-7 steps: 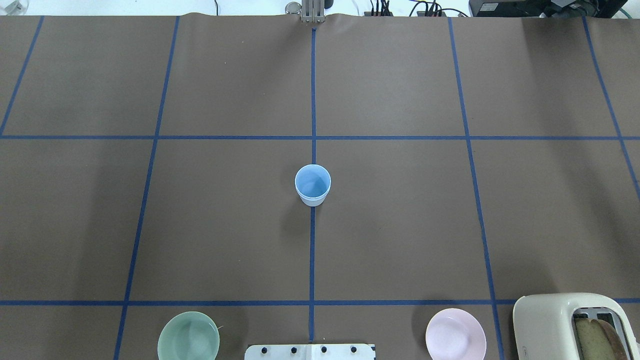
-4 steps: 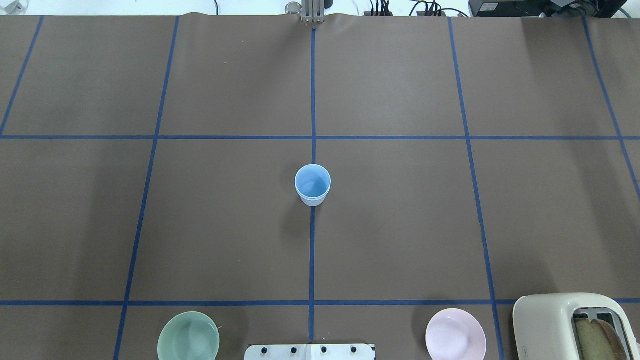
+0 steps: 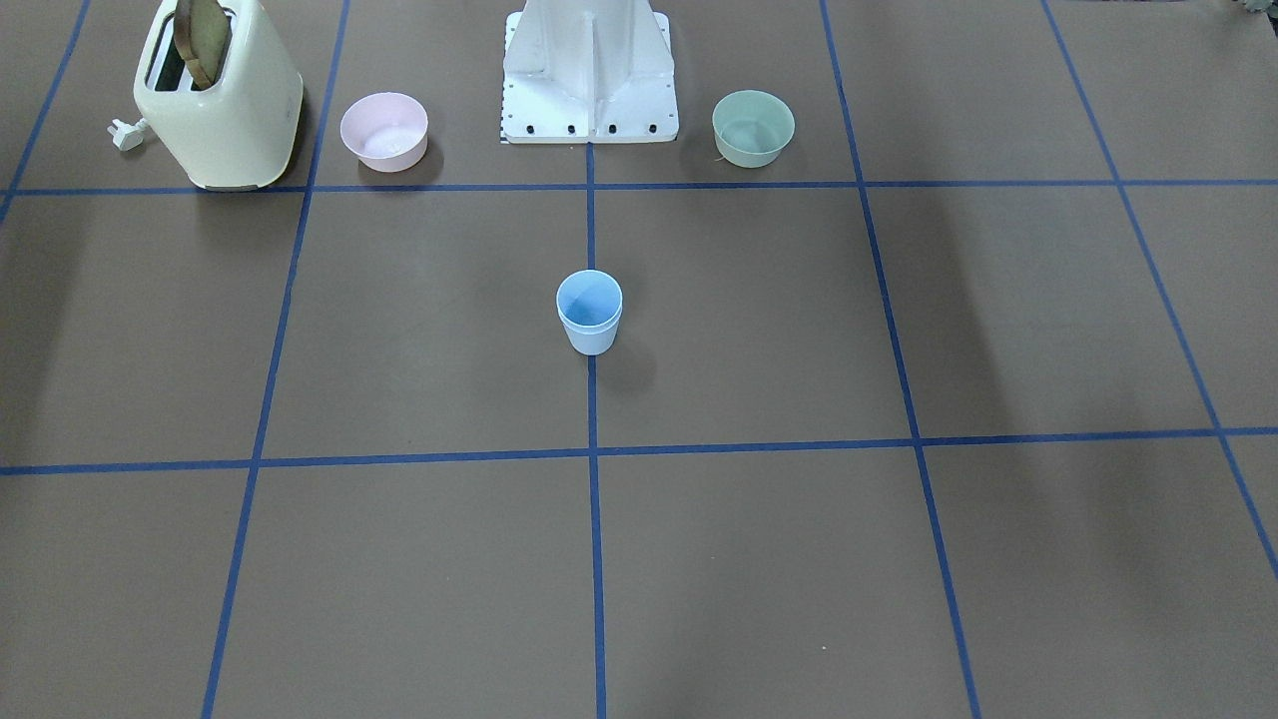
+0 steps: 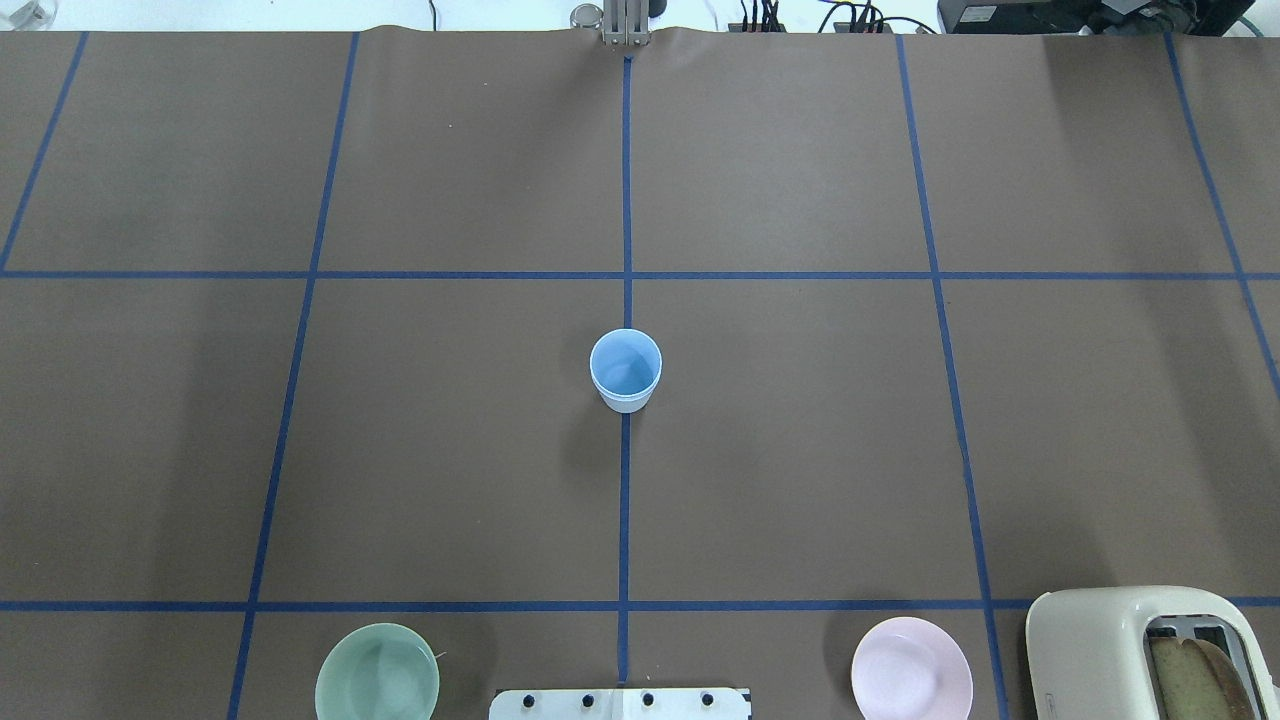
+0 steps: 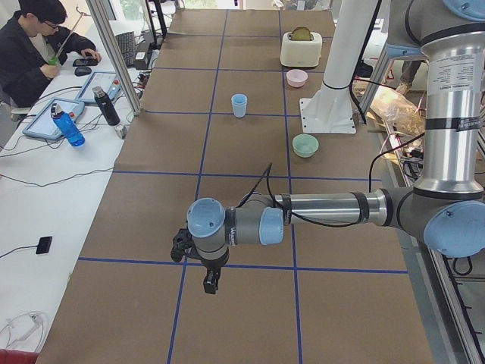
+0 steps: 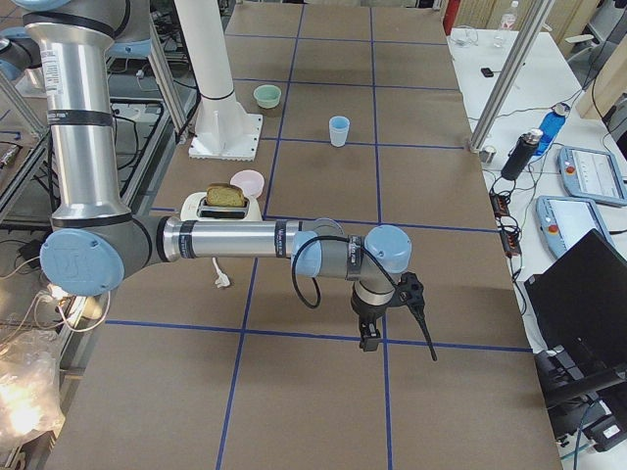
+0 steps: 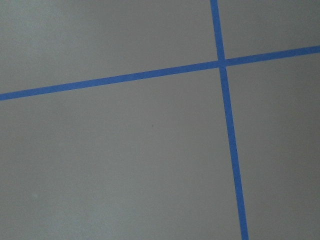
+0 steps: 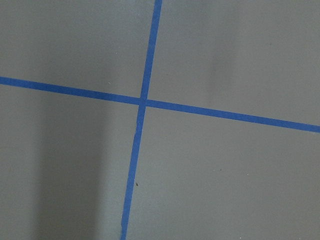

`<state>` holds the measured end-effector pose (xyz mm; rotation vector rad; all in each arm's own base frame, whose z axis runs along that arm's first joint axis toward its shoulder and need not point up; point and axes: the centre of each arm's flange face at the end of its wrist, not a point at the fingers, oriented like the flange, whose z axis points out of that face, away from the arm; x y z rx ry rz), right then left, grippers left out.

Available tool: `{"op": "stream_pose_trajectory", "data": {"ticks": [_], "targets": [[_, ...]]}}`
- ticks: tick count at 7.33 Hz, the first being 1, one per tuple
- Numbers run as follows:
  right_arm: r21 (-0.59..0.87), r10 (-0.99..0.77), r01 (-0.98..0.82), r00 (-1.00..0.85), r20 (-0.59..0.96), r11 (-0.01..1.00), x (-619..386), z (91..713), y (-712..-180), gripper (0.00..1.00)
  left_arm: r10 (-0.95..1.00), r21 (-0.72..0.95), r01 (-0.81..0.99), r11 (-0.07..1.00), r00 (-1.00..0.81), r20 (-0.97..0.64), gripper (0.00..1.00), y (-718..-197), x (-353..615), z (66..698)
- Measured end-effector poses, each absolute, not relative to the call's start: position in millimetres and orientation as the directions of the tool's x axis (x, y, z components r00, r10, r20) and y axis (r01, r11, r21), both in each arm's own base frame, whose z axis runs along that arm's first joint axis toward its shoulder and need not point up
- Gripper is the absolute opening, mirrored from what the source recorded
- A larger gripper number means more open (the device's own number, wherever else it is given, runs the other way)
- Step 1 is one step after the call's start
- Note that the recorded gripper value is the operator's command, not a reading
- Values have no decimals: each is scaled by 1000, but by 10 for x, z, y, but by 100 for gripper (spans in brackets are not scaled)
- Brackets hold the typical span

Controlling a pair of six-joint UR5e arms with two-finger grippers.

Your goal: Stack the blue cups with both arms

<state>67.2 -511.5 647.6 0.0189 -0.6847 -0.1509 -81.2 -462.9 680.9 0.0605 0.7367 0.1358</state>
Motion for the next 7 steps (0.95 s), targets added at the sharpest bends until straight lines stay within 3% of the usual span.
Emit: {"op": "stream_pose_trajectory", "data": {"ticks": [7], "targets": [[57,-138,132,763,631,990,671,6525,-5070,100,146,103,-103,989,732,-666,98,-4629,-809,6807]]}}
